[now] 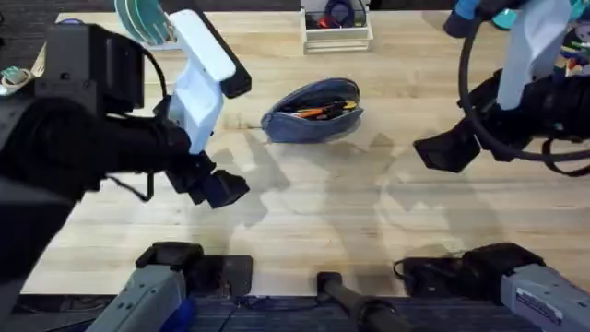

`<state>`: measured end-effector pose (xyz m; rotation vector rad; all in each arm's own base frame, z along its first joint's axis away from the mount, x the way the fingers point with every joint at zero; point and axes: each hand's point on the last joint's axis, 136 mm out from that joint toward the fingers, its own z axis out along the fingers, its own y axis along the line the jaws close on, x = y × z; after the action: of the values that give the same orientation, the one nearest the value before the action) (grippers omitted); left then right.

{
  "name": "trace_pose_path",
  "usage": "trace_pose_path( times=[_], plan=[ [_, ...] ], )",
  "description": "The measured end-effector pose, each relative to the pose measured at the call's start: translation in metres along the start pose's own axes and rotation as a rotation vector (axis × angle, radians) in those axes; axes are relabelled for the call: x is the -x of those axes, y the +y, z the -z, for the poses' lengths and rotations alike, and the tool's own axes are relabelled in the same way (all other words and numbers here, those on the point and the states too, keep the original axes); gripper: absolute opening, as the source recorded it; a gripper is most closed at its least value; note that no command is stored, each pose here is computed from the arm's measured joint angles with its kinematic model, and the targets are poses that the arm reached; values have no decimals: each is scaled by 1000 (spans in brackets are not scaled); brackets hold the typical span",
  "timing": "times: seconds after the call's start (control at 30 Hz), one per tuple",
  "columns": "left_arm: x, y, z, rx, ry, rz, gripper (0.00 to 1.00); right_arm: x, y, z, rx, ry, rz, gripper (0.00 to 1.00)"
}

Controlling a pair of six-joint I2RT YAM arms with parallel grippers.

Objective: Unzip the bag, pick up the pens from the table one at a time and place them inside, then zip the bag closed.

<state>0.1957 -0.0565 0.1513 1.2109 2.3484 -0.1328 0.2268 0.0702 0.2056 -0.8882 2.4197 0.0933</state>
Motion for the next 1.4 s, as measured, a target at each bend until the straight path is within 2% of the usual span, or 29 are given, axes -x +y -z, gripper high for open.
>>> trace_pose_path(
  times=[0.07,0.1,0.2,0.37,0.67,0.8,1.0,1.17,1.4],
  plan=[
    [-1,2,-6,-34,0,-5,993,0,0,0,0,0,0,997],
    [-7,9,-19,-122,-9,11,993,0,0,0,0,0,0,997],
    [-12,15,-25,-167,-42,13,993,0,0,0,0,1,0,998],
    [-13,26,-26,-193,-142,-22,993,0,0,0,0,0,-2,998],
    [-13,49,-35,-181,-264,-111,993,3,5,0,31,-13,-128,998],
    [-11,60,-42,-168,-306,-135,993,10,19,1,115,-46,-172,998],
    [-5,70,-42,-146,-382,-134,993,24,46,8,286,-111,-201,997],
    [-4,75,-36,-127,-430,-119,993,36,59,14,376,-167,-197,997],
    [-3,78,-32,-116,-458,-107,993,69,73,20,421,-294,-82,996]
  ],
)
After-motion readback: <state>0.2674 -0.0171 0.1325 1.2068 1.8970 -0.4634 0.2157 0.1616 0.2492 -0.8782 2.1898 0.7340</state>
